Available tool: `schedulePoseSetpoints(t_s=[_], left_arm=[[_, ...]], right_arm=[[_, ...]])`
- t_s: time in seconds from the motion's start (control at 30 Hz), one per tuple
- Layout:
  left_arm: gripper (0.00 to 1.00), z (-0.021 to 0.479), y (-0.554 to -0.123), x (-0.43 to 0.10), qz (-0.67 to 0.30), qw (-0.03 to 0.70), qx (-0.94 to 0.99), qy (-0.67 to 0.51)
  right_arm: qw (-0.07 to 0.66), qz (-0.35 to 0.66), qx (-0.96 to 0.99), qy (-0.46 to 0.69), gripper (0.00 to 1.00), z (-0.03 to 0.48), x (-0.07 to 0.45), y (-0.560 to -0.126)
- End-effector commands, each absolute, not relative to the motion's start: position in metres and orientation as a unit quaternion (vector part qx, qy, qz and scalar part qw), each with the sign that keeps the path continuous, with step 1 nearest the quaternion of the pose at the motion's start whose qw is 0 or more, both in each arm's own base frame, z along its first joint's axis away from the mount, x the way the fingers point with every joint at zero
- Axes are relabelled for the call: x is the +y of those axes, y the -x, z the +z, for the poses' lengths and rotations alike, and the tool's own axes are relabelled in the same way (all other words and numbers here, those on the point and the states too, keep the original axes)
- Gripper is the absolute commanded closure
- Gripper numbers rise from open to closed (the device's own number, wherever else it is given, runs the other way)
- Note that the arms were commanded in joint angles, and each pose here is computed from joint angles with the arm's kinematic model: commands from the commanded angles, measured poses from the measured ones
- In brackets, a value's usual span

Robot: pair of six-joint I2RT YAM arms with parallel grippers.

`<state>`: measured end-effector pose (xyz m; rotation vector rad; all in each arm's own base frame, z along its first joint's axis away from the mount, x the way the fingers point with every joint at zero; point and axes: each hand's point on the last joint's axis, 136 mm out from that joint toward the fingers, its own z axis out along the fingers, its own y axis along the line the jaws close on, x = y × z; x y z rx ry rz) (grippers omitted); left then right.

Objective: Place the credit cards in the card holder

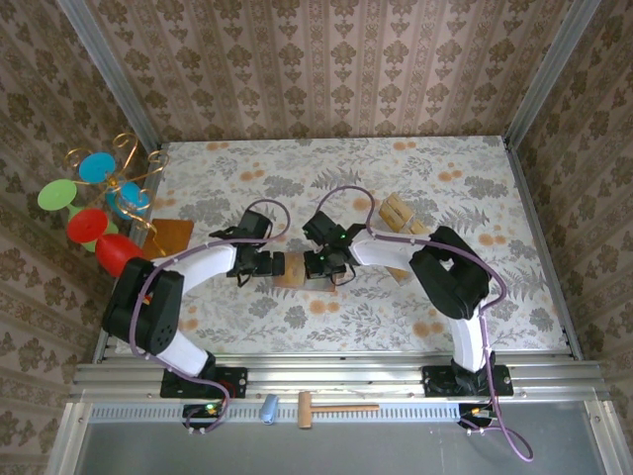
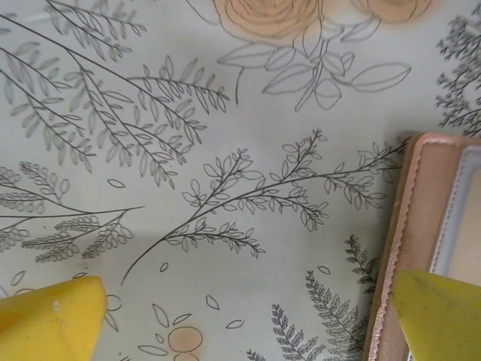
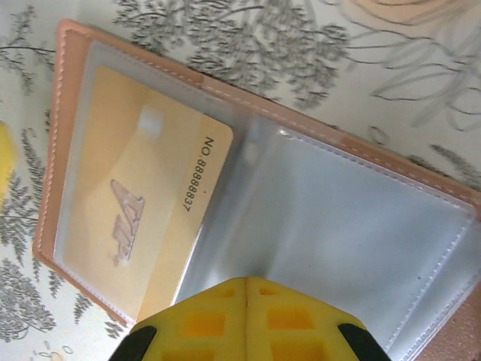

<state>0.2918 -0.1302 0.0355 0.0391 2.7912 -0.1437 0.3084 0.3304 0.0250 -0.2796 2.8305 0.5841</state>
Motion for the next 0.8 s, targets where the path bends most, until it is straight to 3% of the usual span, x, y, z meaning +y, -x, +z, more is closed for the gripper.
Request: schedulePoseSetpoints(t_s=[0.0,0.5,0.77], left_arm=[[0.01,0.046,-0.294,-0.125,-0.057,0.177,0.982,0.000],[0.01,0.030,-0.291,-0.128,-0.064,0.158,0.985,-0.003],[0.01,0.027,-0.290,-0.140,-0.070,0.157,0.985,-0.022]], right_arm=[[0.125,0.183,0.971,0.092,1.00,0.029,0.312,-0.311],[0.148,0.212,0.960,0.108,1.00,0.068,0.316,-0.322],[0.135,0.220,0.960,0.113,1.00,0.058,0.332,-0.316]])
